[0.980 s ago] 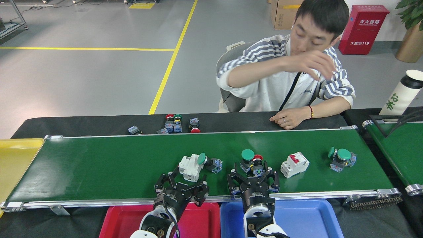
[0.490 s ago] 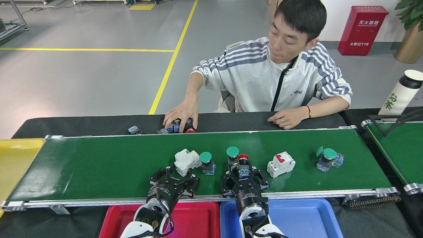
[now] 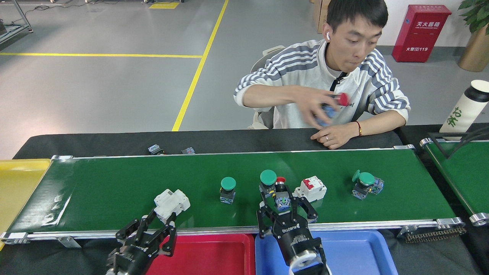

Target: Pick switch part from conveyor to tray

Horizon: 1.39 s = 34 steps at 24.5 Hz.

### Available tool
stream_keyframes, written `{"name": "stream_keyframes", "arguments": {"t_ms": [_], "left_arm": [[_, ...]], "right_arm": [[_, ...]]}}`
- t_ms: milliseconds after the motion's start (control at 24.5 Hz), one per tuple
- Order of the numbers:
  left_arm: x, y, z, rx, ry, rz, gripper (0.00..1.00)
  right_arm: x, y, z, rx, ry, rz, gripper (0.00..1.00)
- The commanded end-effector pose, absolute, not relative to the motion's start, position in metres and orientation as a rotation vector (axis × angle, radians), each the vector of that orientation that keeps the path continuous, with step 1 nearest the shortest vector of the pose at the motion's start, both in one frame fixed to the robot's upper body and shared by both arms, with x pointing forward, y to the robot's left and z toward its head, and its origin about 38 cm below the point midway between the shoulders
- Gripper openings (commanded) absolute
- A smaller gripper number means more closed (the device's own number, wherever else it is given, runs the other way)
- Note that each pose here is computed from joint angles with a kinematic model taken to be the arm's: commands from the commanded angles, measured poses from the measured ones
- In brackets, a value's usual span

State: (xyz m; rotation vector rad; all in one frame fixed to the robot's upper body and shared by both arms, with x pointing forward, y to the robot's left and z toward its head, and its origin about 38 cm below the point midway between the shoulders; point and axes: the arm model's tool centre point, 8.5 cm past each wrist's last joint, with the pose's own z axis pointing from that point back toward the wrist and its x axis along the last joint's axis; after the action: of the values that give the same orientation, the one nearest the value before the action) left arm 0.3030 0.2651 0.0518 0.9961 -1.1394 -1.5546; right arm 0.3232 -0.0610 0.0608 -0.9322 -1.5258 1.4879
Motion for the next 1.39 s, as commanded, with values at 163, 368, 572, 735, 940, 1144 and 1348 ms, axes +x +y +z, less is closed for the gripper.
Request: {"name": "stream_keyframes", "arguments": {"t_ms": [163, 368, 572, 735, 940, 1144, 1348], "left_arm": [[0.283, 0.28, 0.05, 0.958, -1.173, -1.569, 0.11], [0.283, 0.278, 0.05, 0.953, -1.178, -1.572, 0.11], [0.282, 0.276, 0.05, 0.941, -1.193, -1.595, 0.11], [0.279, 0.248, 0.055, 0.828, -1.368, -1.751, 0.11], [0.297, 0.204, 0.069, 0.792, -1.501, -1.828, 0.11], [0.299, 0.137, 0.079, 0.687, -1.655, -1.963, 0.11], [0.273, 0.054, 0.074, 0.58, -1.727, -2.247, 0.31]], "right_arm": [[0.272, -0.015, 0.051, -0.791, -1.655, 1.662, 0.98], [0.261, -0.002, 0.046, -0.744, -1.672, 1.694, 1.0], [0.27, -0.008, 0.057, -0.779, -1.675, 1.633, 1.0], [0.317, -0.101, 0.099, -1.122, -1.528, 1.245, 1.0], [0.328, -0.253, 0.089, -1.287, -1.239, 0.994, 1.0], [0.306, -0.313, 0.074, -1.183, -1.29, 1.07, 1.0], [0.297, -0.319, 0.06, -1.159, -1.249, 1.09, 1.0]]}}
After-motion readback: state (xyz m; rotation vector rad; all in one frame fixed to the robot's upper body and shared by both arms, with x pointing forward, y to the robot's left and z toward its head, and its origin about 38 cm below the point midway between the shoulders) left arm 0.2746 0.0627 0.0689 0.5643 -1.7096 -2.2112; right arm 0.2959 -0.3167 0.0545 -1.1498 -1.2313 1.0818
